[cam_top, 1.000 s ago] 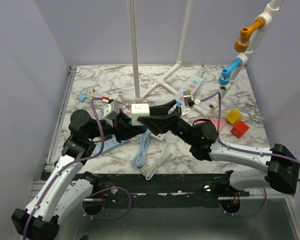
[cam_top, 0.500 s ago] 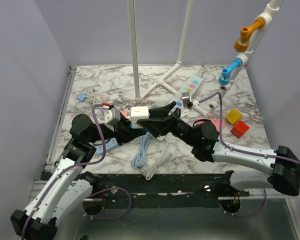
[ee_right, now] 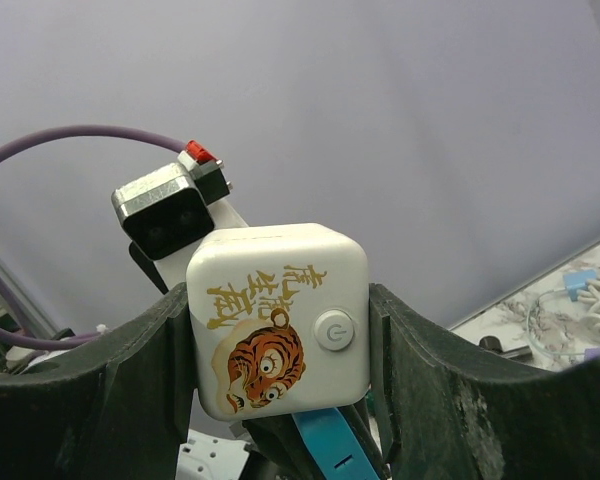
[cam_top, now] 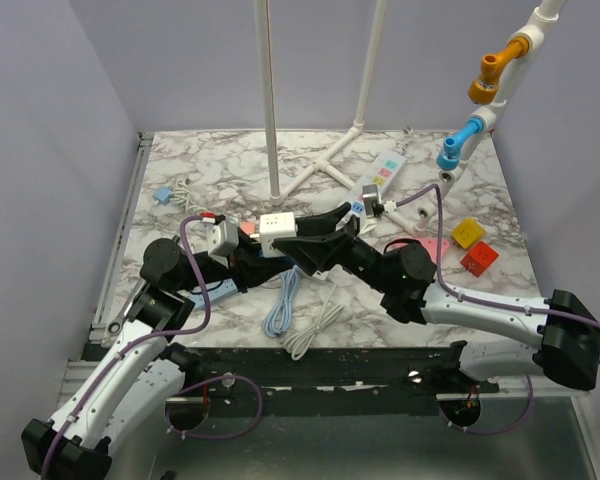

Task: Pull the plug off the socket
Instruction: Remove the plug from the socket.

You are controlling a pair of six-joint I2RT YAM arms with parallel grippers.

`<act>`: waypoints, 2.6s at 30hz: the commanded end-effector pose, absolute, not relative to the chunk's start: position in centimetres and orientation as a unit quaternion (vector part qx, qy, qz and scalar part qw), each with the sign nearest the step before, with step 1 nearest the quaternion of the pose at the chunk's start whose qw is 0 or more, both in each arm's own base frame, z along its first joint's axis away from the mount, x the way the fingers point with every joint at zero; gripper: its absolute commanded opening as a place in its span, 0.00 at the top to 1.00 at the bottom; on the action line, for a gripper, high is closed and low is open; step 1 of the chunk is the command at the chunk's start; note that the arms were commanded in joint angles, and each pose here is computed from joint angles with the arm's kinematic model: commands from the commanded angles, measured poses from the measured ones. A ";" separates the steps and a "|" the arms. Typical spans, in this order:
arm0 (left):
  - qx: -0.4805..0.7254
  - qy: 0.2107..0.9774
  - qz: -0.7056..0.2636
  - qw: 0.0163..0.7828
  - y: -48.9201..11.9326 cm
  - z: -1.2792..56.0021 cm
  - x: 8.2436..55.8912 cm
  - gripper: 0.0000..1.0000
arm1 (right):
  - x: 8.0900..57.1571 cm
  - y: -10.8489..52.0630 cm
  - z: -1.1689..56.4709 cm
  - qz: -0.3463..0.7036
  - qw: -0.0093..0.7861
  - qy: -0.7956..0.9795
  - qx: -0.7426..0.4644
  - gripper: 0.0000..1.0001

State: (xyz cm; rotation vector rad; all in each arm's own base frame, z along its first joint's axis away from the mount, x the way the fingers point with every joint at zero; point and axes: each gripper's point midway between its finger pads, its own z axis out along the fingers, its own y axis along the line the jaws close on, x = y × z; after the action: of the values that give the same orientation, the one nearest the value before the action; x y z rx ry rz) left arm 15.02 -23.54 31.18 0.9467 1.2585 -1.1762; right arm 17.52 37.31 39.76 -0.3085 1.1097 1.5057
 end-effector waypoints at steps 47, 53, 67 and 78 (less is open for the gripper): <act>0.727 0.456 -0.303 0.414 -19.4 26.2 9.2 1.00 | 11.3 34.3 35.9 0.452 0.410 0.601 -0.516 0.00; 0.735 0.451 -0.296 0.410 -19.4 26.4 9.4 1.00 | 10.1 34.9 34.8 0.477 0.379 0.586 -0.535 0.00; 0.742 0.464 -0.294 0.384 -19.9 26.5 10.5 1.00 | 9.5 37.0 33.7 0.460 0.380 0.566 -0.569 0.00; 0.743 0.465 -0.286 0.387 -20.2 26.6 11.2 1.00 | 9.7 38.9 30.5 0.418 0.383 0.586 -0.578 0.01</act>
State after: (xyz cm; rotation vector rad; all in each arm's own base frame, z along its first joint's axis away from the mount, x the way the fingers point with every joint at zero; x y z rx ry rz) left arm 10.95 -19.76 24.95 1.8963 1.2604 -0.7543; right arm 8.77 38.11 30.98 -1.4947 1.4997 1.1320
